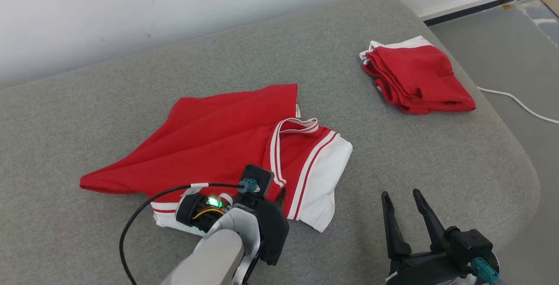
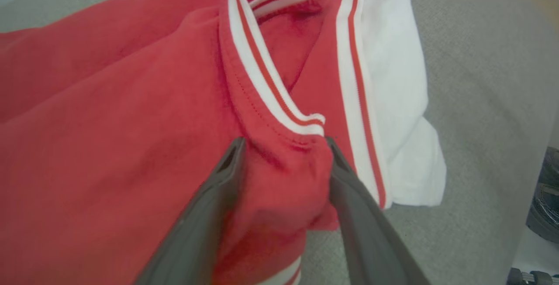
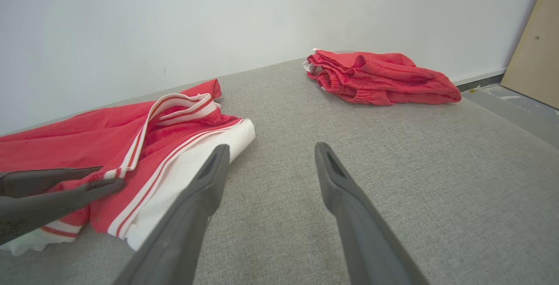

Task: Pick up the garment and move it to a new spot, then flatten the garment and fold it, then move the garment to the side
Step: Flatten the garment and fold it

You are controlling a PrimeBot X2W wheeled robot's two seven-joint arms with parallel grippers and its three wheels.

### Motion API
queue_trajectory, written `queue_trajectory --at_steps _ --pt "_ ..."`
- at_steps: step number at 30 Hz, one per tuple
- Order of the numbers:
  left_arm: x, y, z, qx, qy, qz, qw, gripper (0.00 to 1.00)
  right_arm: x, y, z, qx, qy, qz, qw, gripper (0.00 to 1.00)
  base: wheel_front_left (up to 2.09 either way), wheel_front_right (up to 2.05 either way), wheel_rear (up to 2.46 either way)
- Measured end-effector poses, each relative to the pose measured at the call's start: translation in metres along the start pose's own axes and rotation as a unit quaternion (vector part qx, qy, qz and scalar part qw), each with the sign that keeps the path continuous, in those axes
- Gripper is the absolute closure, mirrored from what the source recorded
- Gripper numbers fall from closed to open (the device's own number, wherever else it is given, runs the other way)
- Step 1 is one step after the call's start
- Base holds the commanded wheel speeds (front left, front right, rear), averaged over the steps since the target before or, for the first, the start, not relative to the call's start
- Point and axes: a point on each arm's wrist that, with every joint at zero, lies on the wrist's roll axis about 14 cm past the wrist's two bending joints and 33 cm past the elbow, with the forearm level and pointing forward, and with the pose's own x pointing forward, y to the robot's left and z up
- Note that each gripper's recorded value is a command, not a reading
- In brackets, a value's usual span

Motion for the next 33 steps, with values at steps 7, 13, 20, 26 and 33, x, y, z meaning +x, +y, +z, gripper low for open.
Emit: queue_trajectory --at_steps 7,13,20,26,33 --pt "-0.001 0.006 0.023 -0.003 -0.045 0.004 0.999 1.00 0.004 0.005 0.002 0.002 -0.004 0.008 1.000 0.00 0.00 0.00 0.00" --pt "-0.011 0.004 0.123 0.004 -0.191 -0.027 0.981 1.00 0.007 0.009 0.002 0.003 -0.004 0.014 1.000 0.00 0.00 0.00 0.00" --pt "-0.077 -0.043 0.273 -0.013 -0.413 -0.135 0.900 1.00 0.007 0.012 0.002 0.005 -0.003 0.019 1.000 0.00 0.00 0.00 0.00" --pt "-0.167 -0.078 0.361 -0.079 -0.551 -0.234 0.797 1.00 0.004 0.013 0.002 0.007 -0.003 0.020 1.000 0.00 0.00 0.00 0.00" --pt "-0.240 -0.041 0.394 -0.152 -0.639 -0.232 0.718 1.00 0.010 0.018 0.002 0.008 -0.004 0.027 1.000 0.00 0.00 0.00 0.00"
